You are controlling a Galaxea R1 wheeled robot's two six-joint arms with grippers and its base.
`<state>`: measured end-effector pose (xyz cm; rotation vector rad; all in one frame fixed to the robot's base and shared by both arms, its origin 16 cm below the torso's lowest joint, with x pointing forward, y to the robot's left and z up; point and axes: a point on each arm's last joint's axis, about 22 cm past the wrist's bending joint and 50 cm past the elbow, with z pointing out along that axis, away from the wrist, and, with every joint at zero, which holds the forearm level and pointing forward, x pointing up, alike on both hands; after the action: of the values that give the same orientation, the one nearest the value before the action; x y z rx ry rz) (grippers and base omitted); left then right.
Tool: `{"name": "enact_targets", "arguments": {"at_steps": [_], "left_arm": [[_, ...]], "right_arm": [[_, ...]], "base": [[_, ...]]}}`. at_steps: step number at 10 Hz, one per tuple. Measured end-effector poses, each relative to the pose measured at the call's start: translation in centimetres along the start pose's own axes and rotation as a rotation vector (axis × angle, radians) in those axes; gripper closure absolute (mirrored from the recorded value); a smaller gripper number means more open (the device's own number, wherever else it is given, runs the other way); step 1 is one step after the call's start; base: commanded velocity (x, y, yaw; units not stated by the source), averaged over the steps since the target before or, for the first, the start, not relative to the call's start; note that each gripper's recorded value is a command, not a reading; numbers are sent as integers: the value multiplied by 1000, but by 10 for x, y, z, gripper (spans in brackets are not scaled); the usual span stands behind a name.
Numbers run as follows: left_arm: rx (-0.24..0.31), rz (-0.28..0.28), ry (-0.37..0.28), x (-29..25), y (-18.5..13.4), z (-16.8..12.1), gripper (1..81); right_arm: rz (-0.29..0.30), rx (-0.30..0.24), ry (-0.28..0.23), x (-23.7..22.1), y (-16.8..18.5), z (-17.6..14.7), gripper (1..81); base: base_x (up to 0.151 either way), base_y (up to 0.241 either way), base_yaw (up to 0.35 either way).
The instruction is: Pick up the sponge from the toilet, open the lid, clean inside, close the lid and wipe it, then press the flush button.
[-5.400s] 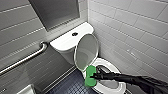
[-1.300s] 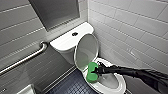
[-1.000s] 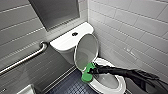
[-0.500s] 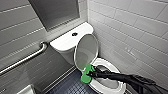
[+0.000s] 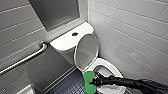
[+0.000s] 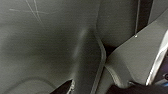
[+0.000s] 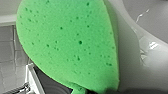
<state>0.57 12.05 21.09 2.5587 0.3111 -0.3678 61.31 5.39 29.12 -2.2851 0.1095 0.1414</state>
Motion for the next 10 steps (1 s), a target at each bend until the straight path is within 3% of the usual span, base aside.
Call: {"name": "enact_targets", "arguments": {"at_steps": [4, 10], "left_arm": [[0, 0, 0, 0, 0, 0, 10], [0, 0, 0, 0, 0, 0, 10]], "right_arm": [[32, -9, -11, -13, 30, -33, 811], [99, -74, 19, -17, 95, -122, 811]], "base": [[0, 0, 0], [0, 0, 0]]}}
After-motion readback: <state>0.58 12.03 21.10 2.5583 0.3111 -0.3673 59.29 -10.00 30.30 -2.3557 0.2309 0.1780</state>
